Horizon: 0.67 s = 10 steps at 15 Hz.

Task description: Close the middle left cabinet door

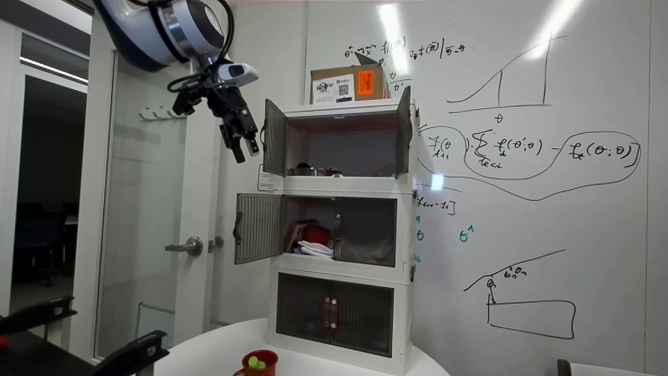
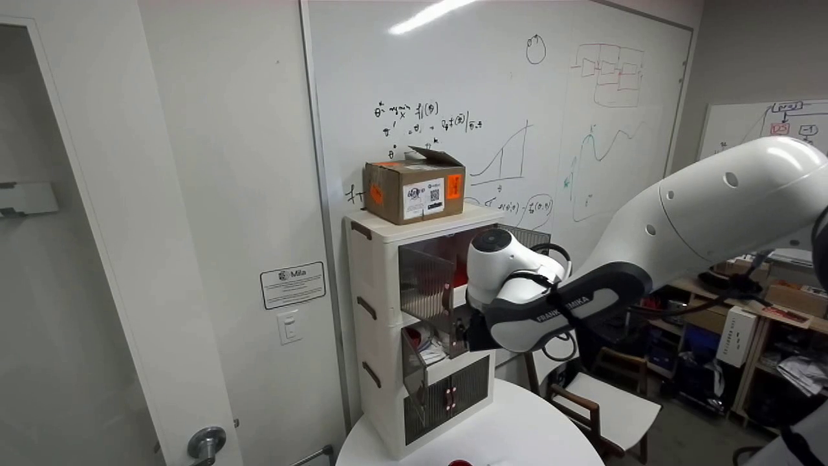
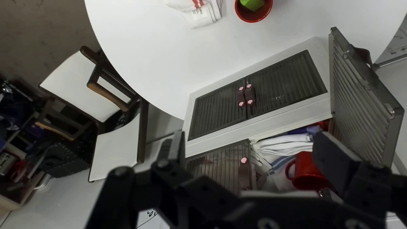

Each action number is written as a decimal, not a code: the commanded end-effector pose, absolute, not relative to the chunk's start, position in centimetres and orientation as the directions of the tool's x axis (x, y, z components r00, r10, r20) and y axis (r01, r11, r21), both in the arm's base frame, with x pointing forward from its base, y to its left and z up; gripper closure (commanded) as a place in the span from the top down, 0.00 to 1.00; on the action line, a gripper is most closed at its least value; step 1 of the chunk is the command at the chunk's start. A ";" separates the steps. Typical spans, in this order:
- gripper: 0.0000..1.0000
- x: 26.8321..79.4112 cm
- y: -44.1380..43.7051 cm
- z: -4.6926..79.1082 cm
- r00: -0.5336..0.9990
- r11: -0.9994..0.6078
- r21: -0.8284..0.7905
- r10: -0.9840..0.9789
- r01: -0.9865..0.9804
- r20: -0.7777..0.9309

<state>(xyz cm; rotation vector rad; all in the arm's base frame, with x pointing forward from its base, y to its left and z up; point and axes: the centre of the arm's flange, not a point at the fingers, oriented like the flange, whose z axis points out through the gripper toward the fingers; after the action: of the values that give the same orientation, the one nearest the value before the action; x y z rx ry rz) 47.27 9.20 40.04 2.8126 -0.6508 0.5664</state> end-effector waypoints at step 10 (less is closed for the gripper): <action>1.00 51.2 18.3 34.3 0.736 -0.836 -0.016 -0.492 -0.549 0.465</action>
<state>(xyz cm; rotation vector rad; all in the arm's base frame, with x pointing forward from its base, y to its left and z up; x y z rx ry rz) 50.03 16.51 35.13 2.8239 -0.7782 0.6012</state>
